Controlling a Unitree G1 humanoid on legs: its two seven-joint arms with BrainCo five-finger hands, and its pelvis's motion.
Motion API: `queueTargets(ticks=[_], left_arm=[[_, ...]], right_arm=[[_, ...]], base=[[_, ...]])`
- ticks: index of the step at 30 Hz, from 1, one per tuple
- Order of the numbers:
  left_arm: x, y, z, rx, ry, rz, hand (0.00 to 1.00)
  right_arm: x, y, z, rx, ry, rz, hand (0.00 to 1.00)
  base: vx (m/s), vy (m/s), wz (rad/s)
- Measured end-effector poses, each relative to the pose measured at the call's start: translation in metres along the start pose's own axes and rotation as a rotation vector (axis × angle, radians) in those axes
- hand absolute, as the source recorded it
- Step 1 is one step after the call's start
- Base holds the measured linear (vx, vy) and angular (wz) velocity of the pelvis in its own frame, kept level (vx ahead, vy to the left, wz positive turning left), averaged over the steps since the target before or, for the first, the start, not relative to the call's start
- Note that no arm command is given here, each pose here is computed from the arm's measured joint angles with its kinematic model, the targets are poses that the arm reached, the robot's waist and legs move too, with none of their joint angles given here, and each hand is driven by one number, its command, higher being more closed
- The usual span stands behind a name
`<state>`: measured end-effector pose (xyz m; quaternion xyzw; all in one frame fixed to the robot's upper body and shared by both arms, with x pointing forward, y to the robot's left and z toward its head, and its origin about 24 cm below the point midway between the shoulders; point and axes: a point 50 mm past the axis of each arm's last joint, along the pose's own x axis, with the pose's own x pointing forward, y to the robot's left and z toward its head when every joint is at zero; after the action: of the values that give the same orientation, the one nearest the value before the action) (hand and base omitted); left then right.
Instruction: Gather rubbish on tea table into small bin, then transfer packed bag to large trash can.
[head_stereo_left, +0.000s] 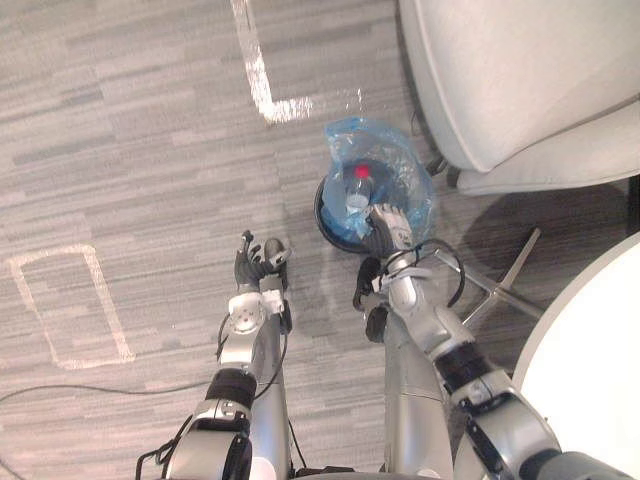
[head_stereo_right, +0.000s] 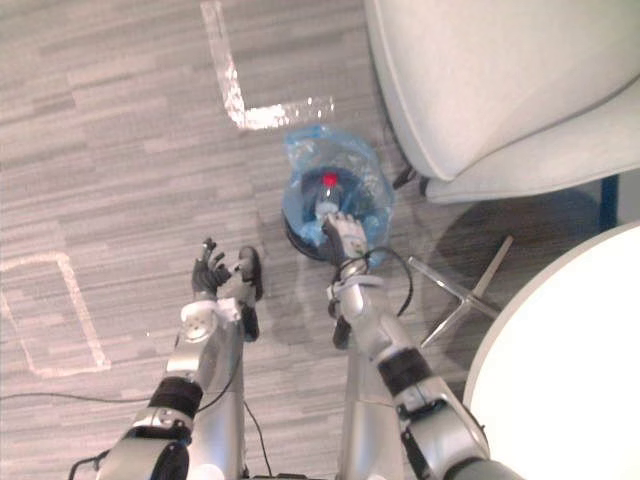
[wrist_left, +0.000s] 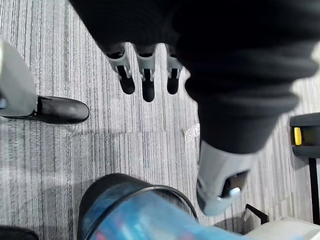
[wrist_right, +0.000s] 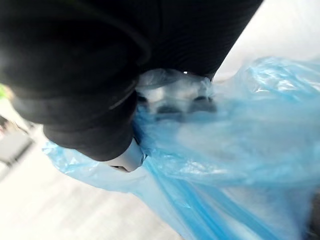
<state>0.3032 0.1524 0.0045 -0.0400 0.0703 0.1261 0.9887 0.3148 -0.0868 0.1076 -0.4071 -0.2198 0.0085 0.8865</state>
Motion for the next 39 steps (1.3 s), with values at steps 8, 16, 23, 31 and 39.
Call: queueTargets(ticks=[8, 16, 23, 31, 39], left_arm=[[-0.041, 0.018, -0.075, 0.120, 0.282, -0.014, 0.00], [-0.078, 0.040, -0.123, 0.272, 0.481, -0.032, 0.00], [-0.083, 0.060, -0.121, 0.325, 0.455, -0.020, 0.00], [-0.082, 0.042, -0.079, 0.295, 0.208, -0.104, 0.00], [-0.080, 0.023, -0.033, 0.317, -0.041, -0.230, 0.00]], right_arm=[[-0.047, -0.001, 0.019, 0.192, -0.012, -0.031, 1.00], [-0.063, 0.014, 0.012, 0.262, 0.019, 0.080, 1.00], [-0.077, 0.022, 0.006, 0.340, 0.064, 0.153, 1.00], [-0.084, 0.019, -0.003, 0.337, 0.053, 0.224, 1.00], [-0.086, 0.014, -0.005, 0.396, 0.034, 0.267, 1.00]], base=[[0.14, -0.003, -0.05], [0.15, 0.021, -0.03], [0.05, 0.023, -0.01], [-0.02, 0.015, -0.03], [0.00, 0.000, 0.00]])
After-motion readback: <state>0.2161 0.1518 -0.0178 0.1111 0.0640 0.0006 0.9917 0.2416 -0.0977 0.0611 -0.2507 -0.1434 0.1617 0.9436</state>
